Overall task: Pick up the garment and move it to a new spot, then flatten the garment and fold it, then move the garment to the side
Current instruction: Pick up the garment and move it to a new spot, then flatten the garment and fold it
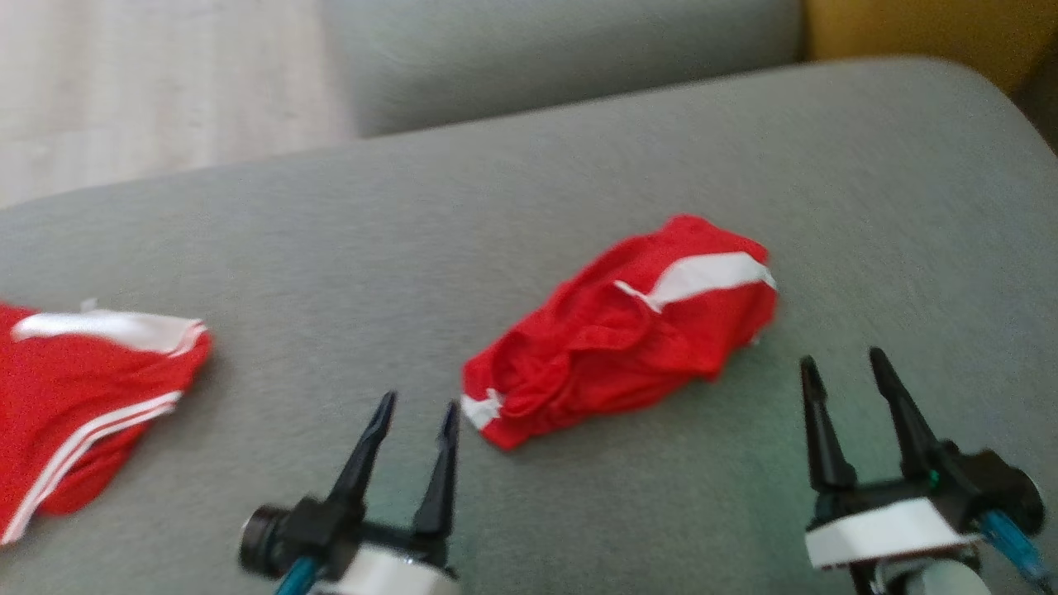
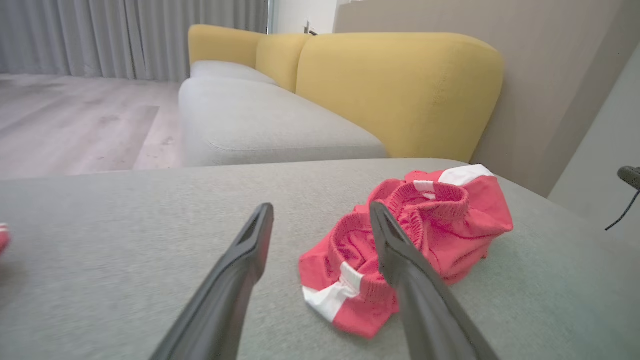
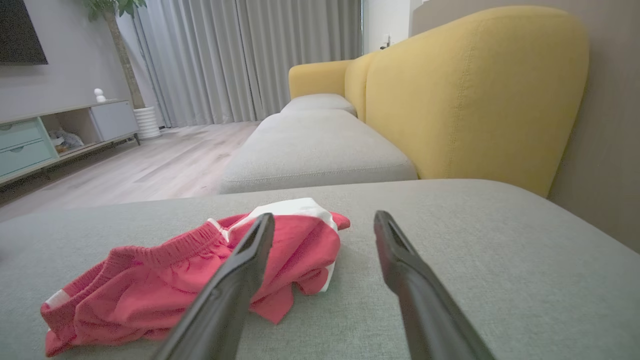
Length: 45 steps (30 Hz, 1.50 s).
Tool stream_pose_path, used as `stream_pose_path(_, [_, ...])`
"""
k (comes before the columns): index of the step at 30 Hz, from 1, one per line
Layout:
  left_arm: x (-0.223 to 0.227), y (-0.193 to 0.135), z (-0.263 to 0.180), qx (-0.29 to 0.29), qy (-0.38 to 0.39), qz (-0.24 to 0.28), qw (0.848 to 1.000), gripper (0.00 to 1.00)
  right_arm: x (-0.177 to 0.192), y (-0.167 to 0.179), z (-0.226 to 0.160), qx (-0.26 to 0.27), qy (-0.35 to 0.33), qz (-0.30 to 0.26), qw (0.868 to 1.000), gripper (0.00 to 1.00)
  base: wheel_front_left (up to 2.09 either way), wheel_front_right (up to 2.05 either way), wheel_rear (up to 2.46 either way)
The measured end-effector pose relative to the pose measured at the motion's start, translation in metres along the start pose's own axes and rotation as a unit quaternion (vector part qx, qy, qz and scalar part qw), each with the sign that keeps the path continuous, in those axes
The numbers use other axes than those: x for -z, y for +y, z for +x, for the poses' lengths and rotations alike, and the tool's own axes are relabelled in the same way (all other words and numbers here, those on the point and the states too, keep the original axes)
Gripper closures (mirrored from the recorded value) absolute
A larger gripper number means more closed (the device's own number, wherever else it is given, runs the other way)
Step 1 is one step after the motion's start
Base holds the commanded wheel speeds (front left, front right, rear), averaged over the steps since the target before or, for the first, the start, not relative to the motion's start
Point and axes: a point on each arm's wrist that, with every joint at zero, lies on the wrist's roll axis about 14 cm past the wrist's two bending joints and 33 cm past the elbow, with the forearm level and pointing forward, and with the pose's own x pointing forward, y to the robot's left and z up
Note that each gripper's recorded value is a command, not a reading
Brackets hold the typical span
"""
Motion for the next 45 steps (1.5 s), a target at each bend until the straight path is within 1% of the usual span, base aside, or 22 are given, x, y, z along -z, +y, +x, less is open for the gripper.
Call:
stream_pose_path(4, [-0.035, 0.039, -0.032, -0.095, -0.06, 0.01, 0.994, 0.0, -0.01, 0.013, -0.002, -0.024, -0.016, -0.006, 1.0, 0.0, 0.0, 0.0, 0.0])
stream_pose_path(5, [-0.035, 0.039, -0.032, -0.095, -0.06, 0.01, 0.994, 0.0, -0.01, 0.013, -0.002, -0.024, -0.016, -0.006, 1.0, 0.0, 0.0, 0.0, 0.0])
stream_pose_path(7, [-0.049, 0.049, -0.048, -0.124, -0.084, 0.017, 0.989, 0.0, -0.012, 0.027, -0.006, -0.047, -0.02, -0.018, 0.999, 0.0, 0.0, 0.0, 0.0])
stream_pose_path(9, [-0.054, 0.052, -0.063, -0.141, -0.096, 0.02, 0.985, 0.0, -0.012, 0.038, -0.011, -0.063, -0.021, -0.02, 0.998, 0.0, 0.0, 0.0, 0.0])
stream_pose_path(11, [-0.051, 0.054, -0.076, -0.155, -0.094, 0.021, 0.983, 0.0, -0.01, 0.044, -0.015, -0.072, -0.019, -0.02, 0.997, 0.0, 0.0, 0.0, 0.0])
stream_pose_path(14, [-0.045, 0.053, -0.088, -0.163, -0.087, 0.028, 0.982, 0.0, -0.008, 0.047, -0.019, -0.08, -0.017, -0.02, 0.996, 0.0, 0.0, 0.0, 0.0])
stream_pose_path(21, [-0.042, 0.053, -0.087, -0.167, -0.08, 0.046, 0.982, 0.0, -0.006, 0.049, -0.015, -0.084, -0.012, -0.024, 0.996, 0.0, 0.0, 0.0, 0.0])
stream_pose_path(45, [-0.034, 0.052, -0.088, -0.168, -0.068, 0.048, 0.982, 0.0, -0.002, 0.052, -0.012, -0.088, -0.005, -0.024, 0.996, 0.0, 0.0, 0.0, 0.0])
